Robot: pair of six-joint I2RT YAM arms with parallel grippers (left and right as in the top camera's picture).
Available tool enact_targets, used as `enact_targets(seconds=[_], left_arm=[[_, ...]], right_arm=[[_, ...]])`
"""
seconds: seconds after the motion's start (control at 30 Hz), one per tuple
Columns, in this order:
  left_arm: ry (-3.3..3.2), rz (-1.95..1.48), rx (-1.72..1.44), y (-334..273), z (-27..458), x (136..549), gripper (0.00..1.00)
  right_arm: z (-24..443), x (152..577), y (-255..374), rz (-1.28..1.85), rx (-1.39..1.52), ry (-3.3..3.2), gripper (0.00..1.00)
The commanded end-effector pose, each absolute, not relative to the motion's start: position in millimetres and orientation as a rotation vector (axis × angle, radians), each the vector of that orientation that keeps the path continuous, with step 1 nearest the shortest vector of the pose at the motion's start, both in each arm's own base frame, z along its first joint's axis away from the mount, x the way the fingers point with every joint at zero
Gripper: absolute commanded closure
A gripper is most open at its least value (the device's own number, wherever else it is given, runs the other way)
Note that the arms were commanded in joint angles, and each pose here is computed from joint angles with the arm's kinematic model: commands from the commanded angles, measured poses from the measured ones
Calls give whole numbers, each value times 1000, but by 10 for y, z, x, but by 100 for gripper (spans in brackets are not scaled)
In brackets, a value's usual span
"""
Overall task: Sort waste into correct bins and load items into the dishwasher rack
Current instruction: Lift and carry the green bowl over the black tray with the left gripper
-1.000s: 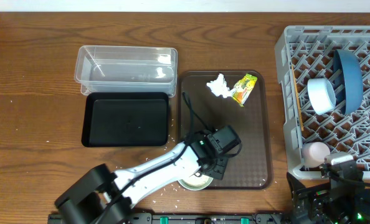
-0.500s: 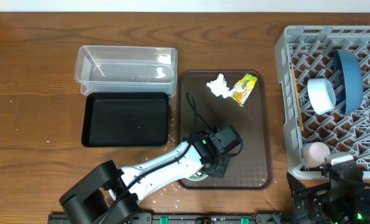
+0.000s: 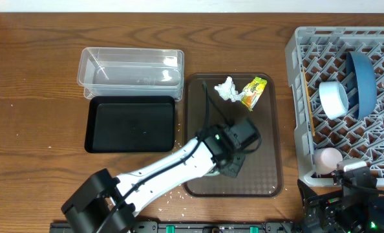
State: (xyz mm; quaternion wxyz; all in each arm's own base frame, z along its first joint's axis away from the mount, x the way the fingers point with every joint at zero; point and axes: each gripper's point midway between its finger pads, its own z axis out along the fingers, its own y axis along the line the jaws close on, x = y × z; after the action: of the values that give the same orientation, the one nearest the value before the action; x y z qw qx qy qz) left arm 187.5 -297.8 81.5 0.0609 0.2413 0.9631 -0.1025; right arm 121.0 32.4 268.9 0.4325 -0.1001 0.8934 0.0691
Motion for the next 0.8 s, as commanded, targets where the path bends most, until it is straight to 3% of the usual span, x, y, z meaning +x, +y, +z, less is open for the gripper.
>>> enact_targets(seconds=[0.0, 0.27, 0.43, 0.77], left_arm=[[2858, -282, 751, -2958, 946, 2087, 94], [2808, -158, 756, -2790, 978, 2276, 94], [2775, -196, 674, -2616, 1341, 2459, 94], [2729, -748, 335, -1847, 1907, 3029, 94]], right_arm=[[2715, 1199, 327, 169, -271, 2215, 1], [2715, 1199, 327, 169, -271, 2215, 1], [2715, 1199, 327, 169, -271, 2215, 1], [2715, 1199, 327, 169, -271, 2215, 1]])
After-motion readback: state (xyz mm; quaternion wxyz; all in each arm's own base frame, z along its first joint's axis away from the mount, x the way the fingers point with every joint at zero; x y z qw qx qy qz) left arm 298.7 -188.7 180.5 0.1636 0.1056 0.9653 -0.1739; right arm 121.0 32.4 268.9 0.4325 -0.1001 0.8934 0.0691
